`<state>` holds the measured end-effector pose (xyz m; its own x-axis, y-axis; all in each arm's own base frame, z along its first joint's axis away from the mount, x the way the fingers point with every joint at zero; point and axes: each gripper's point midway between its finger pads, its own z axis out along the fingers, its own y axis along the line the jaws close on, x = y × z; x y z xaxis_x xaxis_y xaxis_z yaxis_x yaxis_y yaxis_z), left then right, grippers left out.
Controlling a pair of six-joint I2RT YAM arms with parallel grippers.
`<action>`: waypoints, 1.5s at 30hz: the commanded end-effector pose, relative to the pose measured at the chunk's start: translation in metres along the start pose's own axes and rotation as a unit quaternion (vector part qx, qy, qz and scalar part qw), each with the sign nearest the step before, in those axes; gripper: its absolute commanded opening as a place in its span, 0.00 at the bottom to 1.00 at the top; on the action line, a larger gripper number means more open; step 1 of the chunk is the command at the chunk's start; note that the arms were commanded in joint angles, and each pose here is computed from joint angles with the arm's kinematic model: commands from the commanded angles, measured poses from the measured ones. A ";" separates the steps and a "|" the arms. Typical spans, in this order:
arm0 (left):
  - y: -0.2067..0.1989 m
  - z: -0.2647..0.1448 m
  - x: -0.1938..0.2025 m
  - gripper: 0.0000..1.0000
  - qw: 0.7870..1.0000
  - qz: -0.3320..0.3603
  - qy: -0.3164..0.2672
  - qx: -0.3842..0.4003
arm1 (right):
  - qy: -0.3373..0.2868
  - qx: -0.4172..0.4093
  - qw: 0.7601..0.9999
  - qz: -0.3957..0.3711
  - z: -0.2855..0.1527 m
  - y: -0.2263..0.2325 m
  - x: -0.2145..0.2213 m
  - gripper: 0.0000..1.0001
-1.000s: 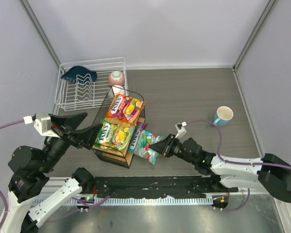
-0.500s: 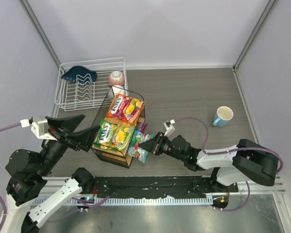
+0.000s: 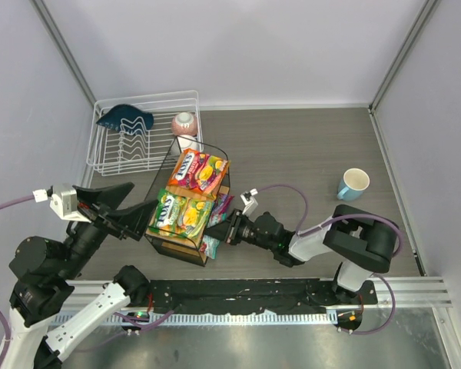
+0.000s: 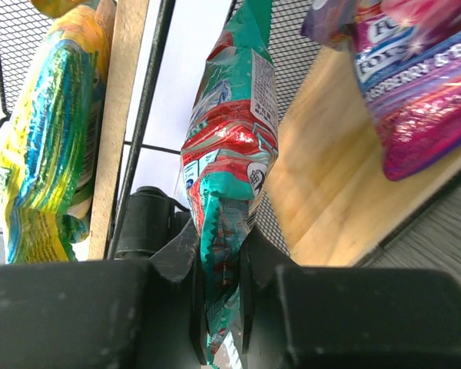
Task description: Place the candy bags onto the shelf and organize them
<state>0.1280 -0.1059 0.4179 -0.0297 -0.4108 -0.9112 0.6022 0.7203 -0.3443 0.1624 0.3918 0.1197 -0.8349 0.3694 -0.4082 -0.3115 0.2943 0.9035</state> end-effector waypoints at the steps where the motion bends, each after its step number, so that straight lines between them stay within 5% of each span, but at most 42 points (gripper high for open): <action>1: 0.003 -0.003 -0.004 1.00 1.000 0.012 -0.008 -0.006 | -0.013 -0.104 0.994 0.006 0.014 0.055 -0.010 0.01; 32: 0.006 -0.006 -0.001 1.00 1.000 0.009 -0.007 -0.012 | 0.044 -0.114 0.992 0.028 0.032 0.031 0.038 0.01; 40: 0.007 -0.007 0.000 1.00 1.000 0.009 -0.006 -0.013 | 0.043 -0.104 0.993 0.022 0.026 0.024 0.039 0.48; 45: 0.006 -0.006 0.000 1.00 1.000 0.007 -0.006 -0.012 | 0.041 -0.098 0.994 0.016 0.022 0.023 0.039 0.65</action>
<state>0.1261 -0.1004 0.4140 -0.0268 -0.4083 -0.9125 0.5889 0.7311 -0.3444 0.1383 0.4297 0.0749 -0.9033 0.2647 -0.3377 -0.2744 0.2486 0.9289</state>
